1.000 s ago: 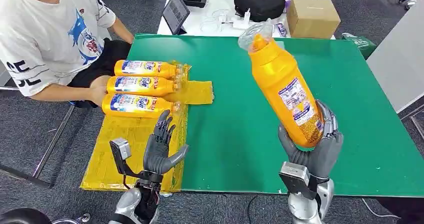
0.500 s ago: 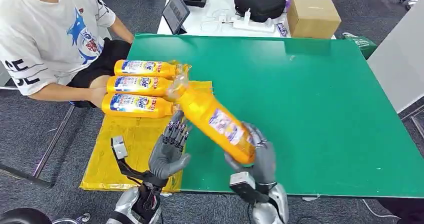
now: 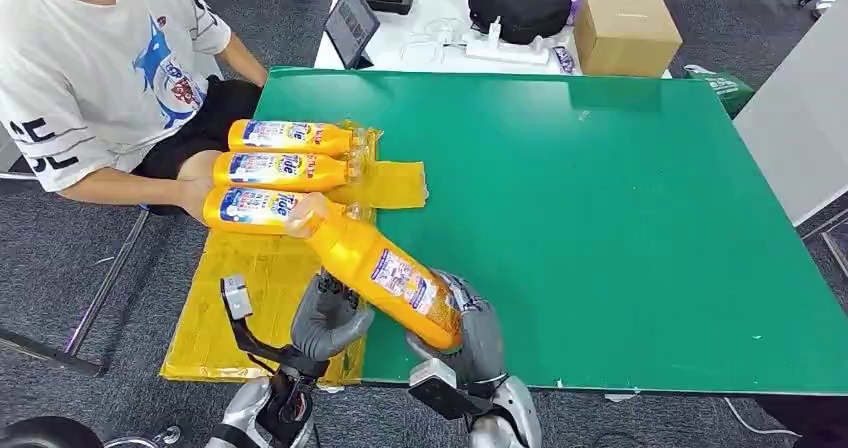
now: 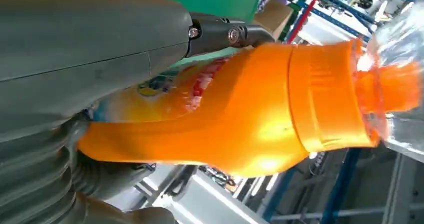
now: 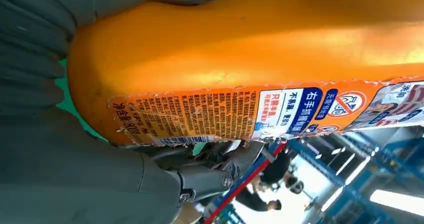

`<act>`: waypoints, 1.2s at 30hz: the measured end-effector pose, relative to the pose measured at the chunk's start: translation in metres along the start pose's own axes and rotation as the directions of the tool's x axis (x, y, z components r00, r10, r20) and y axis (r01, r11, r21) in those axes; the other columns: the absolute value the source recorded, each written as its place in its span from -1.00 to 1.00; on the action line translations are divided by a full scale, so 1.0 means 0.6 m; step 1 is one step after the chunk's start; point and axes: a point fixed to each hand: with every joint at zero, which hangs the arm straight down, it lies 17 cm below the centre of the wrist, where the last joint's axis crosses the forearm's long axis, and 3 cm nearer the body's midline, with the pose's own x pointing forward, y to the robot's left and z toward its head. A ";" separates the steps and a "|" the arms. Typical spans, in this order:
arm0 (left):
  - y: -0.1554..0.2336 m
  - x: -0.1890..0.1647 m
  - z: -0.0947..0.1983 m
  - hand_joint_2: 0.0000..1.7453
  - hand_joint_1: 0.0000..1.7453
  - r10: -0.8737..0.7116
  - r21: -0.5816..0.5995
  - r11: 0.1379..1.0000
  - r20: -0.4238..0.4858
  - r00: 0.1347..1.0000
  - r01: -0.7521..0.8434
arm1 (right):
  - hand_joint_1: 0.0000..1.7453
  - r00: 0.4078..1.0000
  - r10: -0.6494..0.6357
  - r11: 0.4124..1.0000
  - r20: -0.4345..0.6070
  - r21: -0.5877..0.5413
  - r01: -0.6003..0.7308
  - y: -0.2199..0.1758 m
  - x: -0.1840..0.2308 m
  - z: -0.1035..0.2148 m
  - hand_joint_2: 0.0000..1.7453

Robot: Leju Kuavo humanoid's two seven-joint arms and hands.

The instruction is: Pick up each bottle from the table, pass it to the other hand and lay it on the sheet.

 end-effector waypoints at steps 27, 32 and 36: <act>0.037 -0.011 0.004 1.00 1.00 0.057 0.067 0.996 -0.027 0.998 -0.055 | 1.00 0.999 -0.048 0.980 -0.005 0.192 0.048 0.116 0.016 0.006 1.00; 0.037 -0.011 0.007 1.00 1.00 0.059 0.068 0.996 -0.026 0.998 -0.057 | 1.00 0.999 -0.047 0.980 -0.001 0.195 0.046 0.117 0.018 0.005 1.00; 0.036 -0.010 0.006 1.00 1.00 0.059 0.067 0.996 -0.026 0.998 -0.057 | 1.00 0.999 -0.048 0.979 0.001 0.197 0.046 0.118 0.019 0.005 1.00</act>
